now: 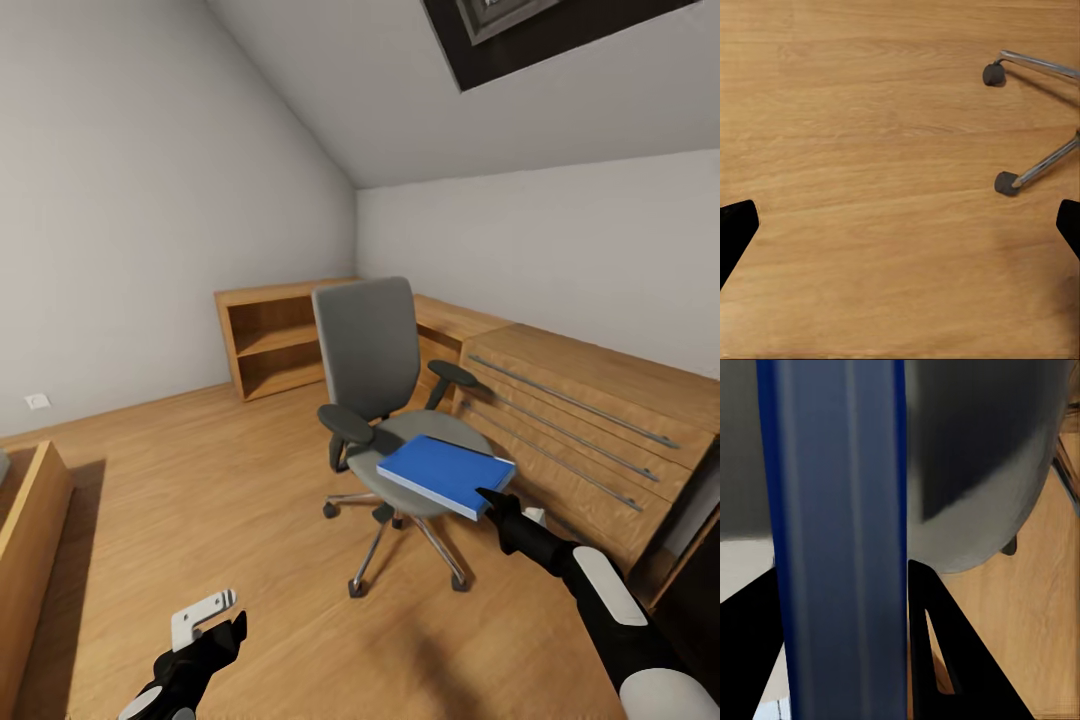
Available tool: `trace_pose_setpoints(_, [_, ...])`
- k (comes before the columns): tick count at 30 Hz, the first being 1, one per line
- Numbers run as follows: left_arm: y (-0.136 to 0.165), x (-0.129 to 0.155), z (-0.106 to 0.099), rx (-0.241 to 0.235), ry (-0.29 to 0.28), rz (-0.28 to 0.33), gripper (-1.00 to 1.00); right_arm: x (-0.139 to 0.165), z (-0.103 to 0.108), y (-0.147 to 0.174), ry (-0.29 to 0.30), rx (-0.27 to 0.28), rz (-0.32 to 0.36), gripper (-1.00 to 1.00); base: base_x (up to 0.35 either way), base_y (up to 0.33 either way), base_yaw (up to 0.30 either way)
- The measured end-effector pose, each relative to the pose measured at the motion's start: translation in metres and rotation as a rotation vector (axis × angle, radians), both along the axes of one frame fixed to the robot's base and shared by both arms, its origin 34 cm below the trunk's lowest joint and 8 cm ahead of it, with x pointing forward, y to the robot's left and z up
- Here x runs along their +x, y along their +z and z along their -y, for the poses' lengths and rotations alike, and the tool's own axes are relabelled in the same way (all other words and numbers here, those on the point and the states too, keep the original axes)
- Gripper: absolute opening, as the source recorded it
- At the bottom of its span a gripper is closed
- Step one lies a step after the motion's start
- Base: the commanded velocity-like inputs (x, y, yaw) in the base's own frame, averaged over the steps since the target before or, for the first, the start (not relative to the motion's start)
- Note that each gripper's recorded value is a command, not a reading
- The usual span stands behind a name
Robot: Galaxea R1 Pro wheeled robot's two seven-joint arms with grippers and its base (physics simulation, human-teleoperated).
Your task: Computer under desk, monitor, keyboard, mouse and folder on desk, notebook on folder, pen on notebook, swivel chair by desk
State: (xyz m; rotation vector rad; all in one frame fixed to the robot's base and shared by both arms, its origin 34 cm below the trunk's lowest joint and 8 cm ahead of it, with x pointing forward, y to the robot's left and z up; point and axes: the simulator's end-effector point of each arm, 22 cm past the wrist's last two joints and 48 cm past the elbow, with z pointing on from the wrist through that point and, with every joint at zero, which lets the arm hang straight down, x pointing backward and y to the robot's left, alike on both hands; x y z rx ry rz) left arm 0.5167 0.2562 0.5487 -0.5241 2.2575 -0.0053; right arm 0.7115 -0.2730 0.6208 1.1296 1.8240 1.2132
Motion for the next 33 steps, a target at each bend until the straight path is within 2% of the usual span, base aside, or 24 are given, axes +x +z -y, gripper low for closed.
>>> trace_pose_setpoints(5, [0.01,0.001,-0.001,0.0,0.002,-0.003,1.0,0.004,0.005,0.013,-0.017,-0.007,0.008,-1.0,-0.073,0.0,0.0])
trace_pose_setpoints(12, [0.011,-0.002,-0.002,0.004,0.003,-0.036,1.0,0.015,0.011,0.047,-0.039,-0.034,0.057,-1.0,-0.008,0.0,0.0])
trace_pose_setpoints(20, [0.003,-0.012,0.001,0.006,-0.003,-0.099,1.0,0.023,0.015,0.084,-0.026,-0.135,0.111,-1.0,0.0,0.0,0.0])
trace_pose_setpoints(24, [0.007,-0.013,0.001,0.006,-0.005,-0.109,1.0,0.026,0.018,0.1,-0.014,-0.21,0.132,-1.0,0.0,0.0,0.0])
trace_pose_setpoints(27, [0.012,-0.013,0.002,0.005,-0.005,-0.112,1.0,0.021,0.018,0.127,-0.007,-0.257,0.186,-1.0,0.0,0.0,0.0])
trace_pose_setpoints(29, [0.014,-0.013,0.002,0.005,-0.006,-0.116,1.0,0.011,0.017,0.149,-0.001,-0.306,0.236,-1.0,0.0,0.0,0.0])
trace_pose_setpoints(33, [0.018,-0.014,0.003,0.006,-0.007,-0.125,1.0,-0.006,0.019,0.174,0.0,-0.407,0.269,-1.0,0.0,0.0,0.0])
